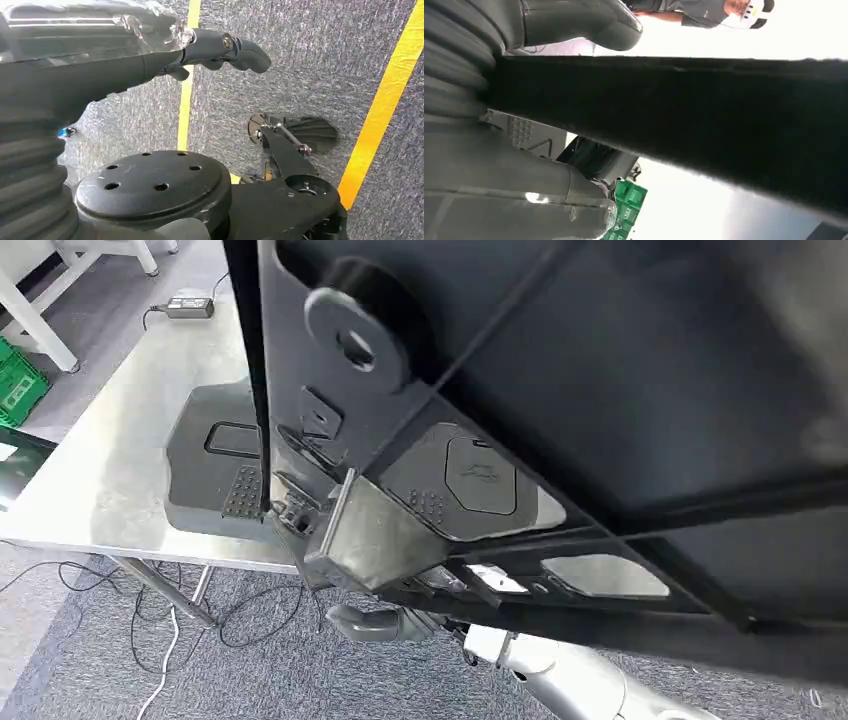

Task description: Take the parts from the cabinet and place them on the table.

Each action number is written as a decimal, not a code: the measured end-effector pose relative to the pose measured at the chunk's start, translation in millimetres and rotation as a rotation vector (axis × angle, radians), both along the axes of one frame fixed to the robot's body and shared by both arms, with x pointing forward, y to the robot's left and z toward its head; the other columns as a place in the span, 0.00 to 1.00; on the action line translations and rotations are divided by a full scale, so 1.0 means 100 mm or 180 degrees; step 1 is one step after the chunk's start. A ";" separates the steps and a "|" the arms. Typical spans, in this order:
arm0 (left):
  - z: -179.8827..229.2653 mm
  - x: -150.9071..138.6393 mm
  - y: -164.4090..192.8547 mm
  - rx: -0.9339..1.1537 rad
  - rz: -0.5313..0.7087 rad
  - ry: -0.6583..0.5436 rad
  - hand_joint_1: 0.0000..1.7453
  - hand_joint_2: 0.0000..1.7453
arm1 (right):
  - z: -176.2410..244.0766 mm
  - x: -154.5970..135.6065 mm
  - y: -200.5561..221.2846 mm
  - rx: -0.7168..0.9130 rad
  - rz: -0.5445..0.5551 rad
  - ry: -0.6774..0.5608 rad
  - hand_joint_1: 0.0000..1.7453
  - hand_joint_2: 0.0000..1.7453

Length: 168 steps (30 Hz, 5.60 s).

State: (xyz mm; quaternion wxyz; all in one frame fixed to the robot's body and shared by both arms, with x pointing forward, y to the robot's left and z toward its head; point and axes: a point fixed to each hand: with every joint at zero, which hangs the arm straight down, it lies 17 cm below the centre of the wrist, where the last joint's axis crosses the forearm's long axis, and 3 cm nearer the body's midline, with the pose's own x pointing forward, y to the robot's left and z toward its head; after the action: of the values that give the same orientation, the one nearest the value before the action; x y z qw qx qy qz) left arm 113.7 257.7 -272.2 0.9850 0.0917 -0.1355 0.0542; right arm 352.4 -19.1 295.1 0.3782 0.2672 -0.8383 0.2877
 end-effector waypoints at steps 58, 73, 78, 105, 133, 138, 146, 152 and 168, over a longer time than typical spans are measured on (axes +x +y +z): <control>-0.01 -0.05 -0.03 -0.0060 -0.0023 0.0065 0.00 1.00 | 0.18 0.11 0.17 0.0112 -0.0013 -0.0045 1.00 1.00; 0.03 0.10 0.05 0.0188 -0.0279 -0.0129 0.00 1.00 | 0.40 0.39 0.52 -0.0392 -0.0241 -0.0522 1.00 1.00; 0.06 0.19 0.08 0.0267 -0.0340 -0.0186 0.00 1.00 | 0.50 0.79 0.89 -0.1131 -0.0751 -0.1144 1.00 1.00; 0.13 0.48 0.04 0.0266 -0.0475 -0.0346 0.00 1.00 | -0.41 1.44 1.52 -0.3167 -0.1264 -0.1477 1.00 1.00; 0.11 0.39 -0.39 -0.0050 -0.1058 -0.0270 0.00 1.00 | -1.03 2.37 0.00 -0.4032 -0.2594 0.0342 1.00 1.00; 0.12 0.40 -0.39 0.0005 -0.1182 -0.0297 0.00 1.00 | -1.14 2.46 -0.32 -0.4147 -0.2770 0.0484 1.00 1.00; 0.13 0.42 -0.41 0.0025 -0.1264 -0.0337 0.00 1.00 | -1.31 2.51 -0.70 -0.4382 -0.2984 0.0613 1.00 1.00; 0.12 0.41 -0.40 0.0053 -0.1294 -0.0325 0.00 1.00 | -1.36 2.53 -0.84 -0.4448 -0.3038 0.0643 0.00 0.00; 0.13 0.42 -0.40 0.0081 -0.1321 -0.0353 0.00 0.00 | -1.39 2.54 -0.87 -0.4441 -0.2994 0.0604 0.00 0.00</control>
State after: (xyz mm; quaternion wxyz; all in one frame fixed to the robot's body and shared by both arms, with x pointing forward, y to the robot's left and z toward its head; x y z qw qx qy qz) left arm 156.1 218.0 -259.3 0.9649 0.0711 -0.2062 -0.1465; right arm 606.8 -106.3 156.4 0.6056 -0.3811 -0.4572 0.5282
